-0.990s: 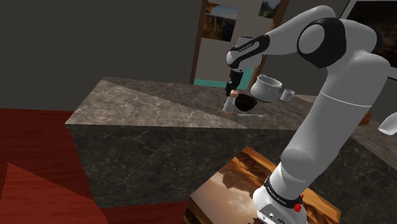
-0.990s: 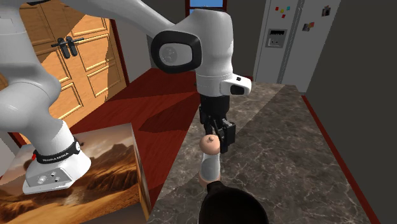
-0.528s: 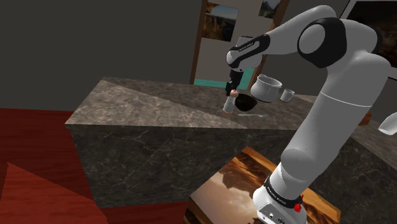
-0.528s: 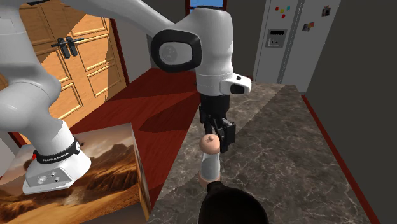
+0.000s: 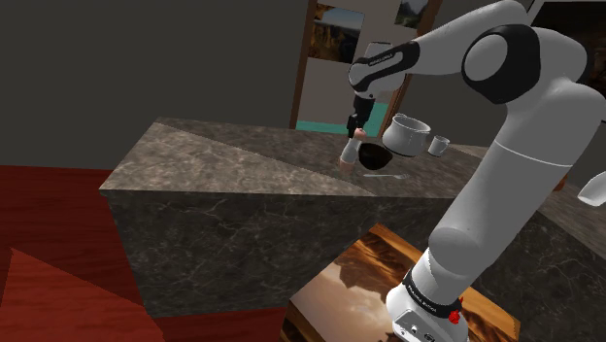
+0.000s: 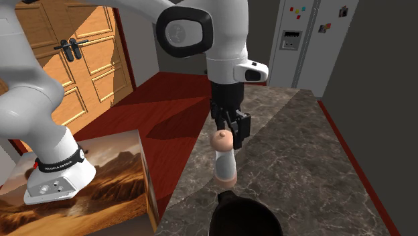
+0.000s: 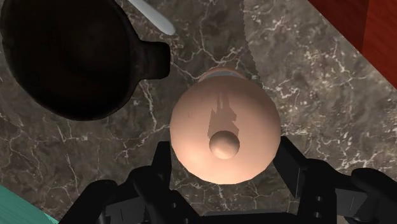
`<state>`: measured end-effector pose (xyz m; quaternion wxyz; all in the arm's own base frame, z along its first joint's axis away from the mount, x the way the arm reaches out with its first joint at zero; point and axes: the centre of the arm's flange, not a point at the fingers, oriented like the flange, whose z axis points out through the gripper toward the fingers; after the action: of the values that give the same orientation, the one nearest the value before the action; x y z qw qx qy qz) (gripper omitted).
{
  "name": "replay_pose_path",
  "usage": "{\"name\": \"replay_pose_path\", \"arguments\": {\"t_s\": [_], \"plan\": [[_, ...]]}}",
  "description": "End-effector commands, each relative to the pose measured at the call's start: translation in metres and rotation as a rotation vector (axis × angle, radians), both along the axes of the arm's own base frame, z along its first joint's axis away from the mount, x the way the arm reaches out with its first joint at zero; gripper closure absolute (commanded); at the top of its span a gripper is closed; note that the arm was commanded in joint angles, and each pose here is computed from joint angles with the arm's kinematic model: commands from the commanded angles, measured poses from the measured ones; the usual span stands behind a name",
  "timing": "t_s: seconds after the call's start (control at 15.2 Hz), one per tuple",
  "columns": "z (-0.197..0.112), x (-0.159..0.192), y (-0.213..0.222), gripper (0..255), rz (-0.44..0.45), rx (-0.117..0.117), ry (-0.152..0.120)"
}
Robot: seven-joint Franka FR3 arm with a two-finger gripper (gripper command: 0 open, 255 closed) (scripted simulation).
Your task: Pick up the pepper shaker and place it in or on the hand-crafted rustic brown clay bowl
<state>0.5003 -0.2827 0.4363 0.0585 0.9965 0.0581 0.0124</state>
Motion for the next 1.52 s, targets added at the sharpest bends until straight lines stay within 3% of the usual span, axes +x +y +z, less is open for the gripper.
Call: {"name": "replay_pose_path", "arguments": {"t_s": [0.0, 1.45], "plan": [[0.010, -0.001, 0.000, 255, 0.000, 0.000, 0.000], [0.126, -0.001, 0.000, 255, 0.000, 0.000, 0.000]]}}
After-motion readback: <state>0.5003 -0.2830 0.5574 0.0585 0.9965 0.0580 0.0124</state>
